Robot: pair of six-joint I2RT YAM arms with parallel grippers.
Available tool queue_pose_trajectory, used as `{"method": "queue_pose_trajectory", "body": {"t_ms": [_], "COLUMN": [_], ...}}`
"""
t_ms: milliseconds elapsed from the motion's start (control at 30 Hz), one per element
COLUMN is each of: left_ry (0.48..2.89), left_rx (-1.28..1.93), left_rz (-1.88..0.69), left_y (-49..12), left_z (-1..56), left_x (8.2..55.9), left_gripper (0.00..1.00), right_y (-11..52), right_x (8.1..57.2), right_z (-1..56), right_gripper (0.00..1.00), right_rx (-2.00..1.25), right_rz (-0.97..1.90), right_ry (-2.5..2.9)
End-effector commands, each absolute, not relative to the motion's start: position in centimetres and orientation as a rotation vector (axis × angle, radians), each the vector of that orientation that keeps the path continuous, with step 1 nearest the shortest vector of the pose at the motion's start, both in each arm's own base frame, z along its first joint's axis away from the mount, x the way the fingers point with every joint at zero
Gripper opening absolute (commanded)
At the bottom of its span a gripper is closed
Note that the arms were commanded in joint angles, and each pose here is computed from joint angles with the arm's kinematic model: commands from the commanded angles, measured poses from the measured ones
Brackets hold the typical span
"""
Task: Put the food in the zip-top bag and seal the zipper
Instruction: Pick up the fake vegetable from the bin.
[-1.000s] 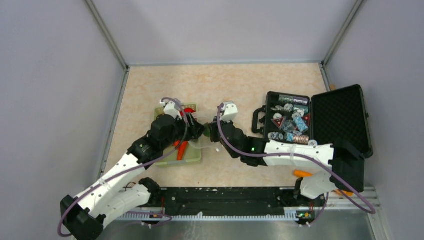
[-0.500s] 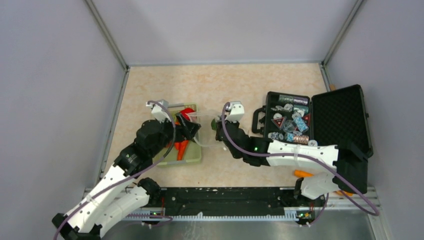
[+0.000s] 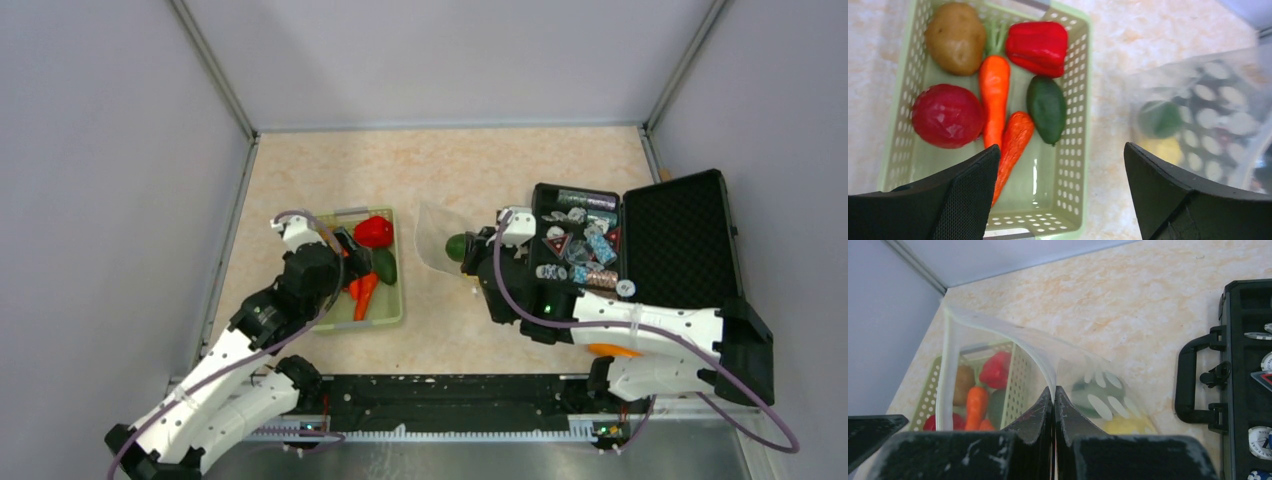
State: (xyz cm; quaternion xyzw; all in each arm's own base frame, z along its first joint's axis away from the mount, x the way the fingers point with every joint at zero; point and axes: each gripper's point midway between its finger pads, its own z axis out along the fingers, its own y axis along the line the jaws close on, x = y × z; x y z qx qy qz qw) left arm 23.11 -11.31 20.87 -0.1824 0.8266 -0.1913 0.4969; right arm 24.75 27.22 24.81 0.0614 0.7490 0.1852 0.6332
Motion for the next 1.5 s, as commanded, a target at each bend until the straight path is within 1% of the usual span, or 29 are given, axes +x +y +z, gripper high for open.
{"method": "queue_pose_trajectory", "body": {"t_ms": [0,200,300,367,433,500,567,800,867,1033,1200,1300,1400,1467], "left_ry": [2.093,2.162,2.187,2.208,2.279,2.361,2.427,2.532,2.561,2.613,2.652,2.702,2.721,2.715], "left_rx": [-0.482,-0.442,-0.457,-0.398,-0.263,-0.237,-0.207,-0.204,-0.245,-0.264,-0.271,-0.273,-0.265,-0.269], "left_rz": [-0.351,-0.305,-0.252,-0.263,-0.264,-0.205,-0.205,-0.246,-0.206,-0.158,-0.094,-0.055,-0.072,-0.075], "left_y": [-11.0,-11.7,-11.1,-11.7,-12.6,-12.1,-12.4,-13.2,-12.6,-12.3,-11.9,-11.9,-12.2,-12.3], "left_z": [18.8,17.6,17.2,16.7,15.1,13.0,11.4,8.1,7.2,5.5,3.9,2.9,2.5,2.5], "left_x": [23.6,24.1,24.0,24.2,23.9,23.1,22.4,21.9,21.9,21.6,21.6,21.2,21.2,21.3], "left_gripper": [0.92,0.86,0.83,0.82,0.82,0.81,0.8,0.75,0.74,0.65,0.64,0.59,0.48,0.47], "right_y": [26.4,28.4,28.8,28.9,29.0,29.3,29.2,29.1,29.0,28.7,28.7,28.8,28.8,28.8], "right_x": [25.2,25.1,25.0,24.9,24.8,24.7,24.6,24.5,24.5,24.5,24.6,24.6,24.6,24.6], "right_z": [26.1,25.3,25.3,25.2,25.0,25.2,25.2,24.8,24.9,24.8,24.7,24.7,24.6,24.6], "right_gripper": [0.0,0.0,0.0,0.0,0.0,0.0,0.0,0.0,0.0,0.0,0.0,0.0,0.0,0.0], "right_rx": [0.198,0.127,0.111,0.11,0.089,0.067,0.066,0.074,0.076,0.084,0.095,0.09,0.089,0.089], "right_rz": [0.422,0.45,0.474,0.475,0.476,0.491,0.493,0.499,0.499,0.497,0.5,0.502,0.494,0.493], "right_ry": [1.663,1.712,1.716,1.717,1.722,1.724,1.726,1.734,1.733,1.731,1.732,1.735,1.735,1.736]}}
